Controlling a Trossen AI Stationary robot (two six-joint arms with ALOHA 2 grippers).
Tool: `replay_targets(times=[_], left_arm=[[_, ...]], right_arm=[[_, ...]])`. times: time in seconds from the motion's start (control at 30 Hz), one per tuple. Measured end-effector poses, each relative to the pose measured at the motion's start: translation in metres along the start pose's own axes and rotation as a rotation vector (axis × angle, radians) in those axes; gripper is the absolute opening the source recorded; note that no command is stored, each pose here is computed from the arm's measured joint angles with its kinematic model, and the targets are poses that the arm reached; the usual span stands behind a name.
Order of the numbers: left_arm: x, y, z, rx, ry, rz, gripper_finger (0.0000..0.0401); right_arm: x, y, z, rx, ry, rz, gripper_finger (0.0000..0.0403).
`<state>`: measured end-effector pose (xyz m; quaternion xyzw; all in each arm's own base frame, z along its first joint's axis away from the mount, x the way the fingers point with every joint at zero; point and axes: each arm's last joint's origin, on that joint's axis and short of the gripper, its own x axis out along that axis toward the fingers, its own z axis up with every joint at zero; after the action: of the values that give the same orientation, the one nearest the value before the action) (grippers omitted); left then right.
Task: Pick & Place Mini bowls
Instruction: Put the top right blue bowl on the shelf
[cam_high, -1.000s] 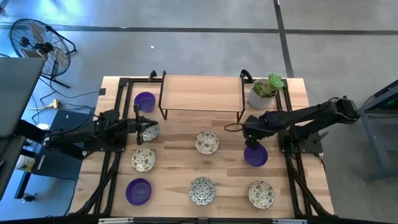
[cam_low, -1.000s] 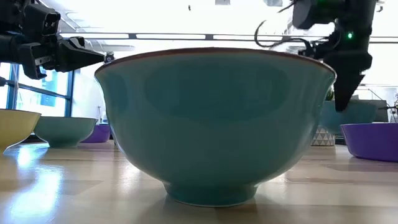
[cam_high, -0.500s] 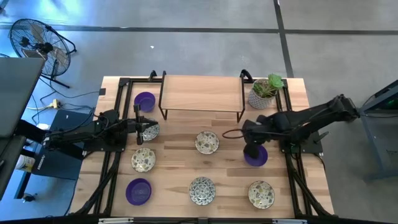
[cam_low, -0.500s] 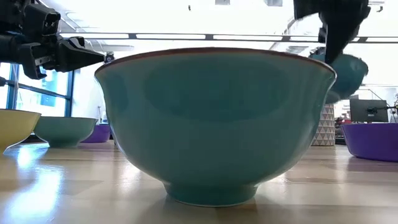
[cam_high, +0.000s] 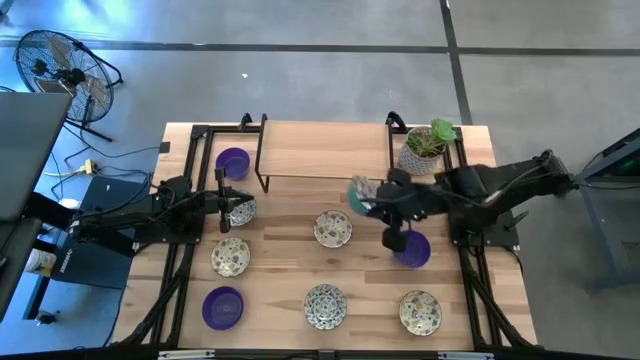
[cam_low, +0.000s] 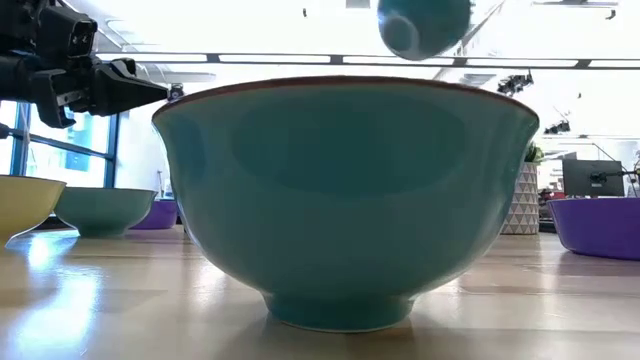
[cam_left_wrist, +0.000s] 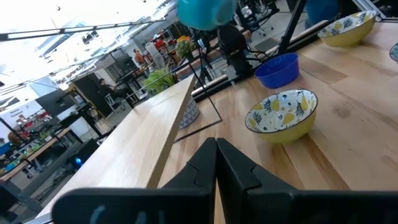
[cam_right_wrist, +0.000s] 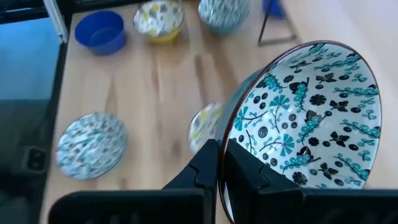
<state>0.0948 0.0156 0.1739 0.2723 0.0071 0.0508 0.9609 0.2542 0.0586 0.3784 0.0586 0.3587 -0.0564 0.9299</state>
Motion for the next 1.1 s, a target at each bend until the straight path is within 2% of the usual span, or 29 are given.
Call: replay_targets(times=[0.2, 0.4, 0.73, 0.93, 1.1], left_arm=[[0.0, 0.0, 0.001, 0.003, -0.009, -0.004, 0.0], [0.0, 0.0, 0.001, -0.001, -0.011, -0.006, 0.0], [0.0, 0.0, 0.001, 0.0, -0.012, -0.006, 0.0], [0.0, 0.0, 0.001, -0.001, -0.013, -0.005, 0.0], [0.0, 0.0, 0.001, -0.001, -0.013, -0.005, 0.0]], right_arm=[[0.006, -0.027, 0.037, -0.123, 0.014, -0.101, 0.001], [0.024, -0.067, 0.053, -0.167, 0.173, -0.231, 0.001], [0.068, -0.125, 0.04, -0.163, 0.445, -0.358, 0.0011], [0.086, -0.139, 0.036, -0.189, 0.521, -0.342, 0.0011], [0.087, -0.143, 0.033, -0.198, 0.554, -0.337, 0.0012]])
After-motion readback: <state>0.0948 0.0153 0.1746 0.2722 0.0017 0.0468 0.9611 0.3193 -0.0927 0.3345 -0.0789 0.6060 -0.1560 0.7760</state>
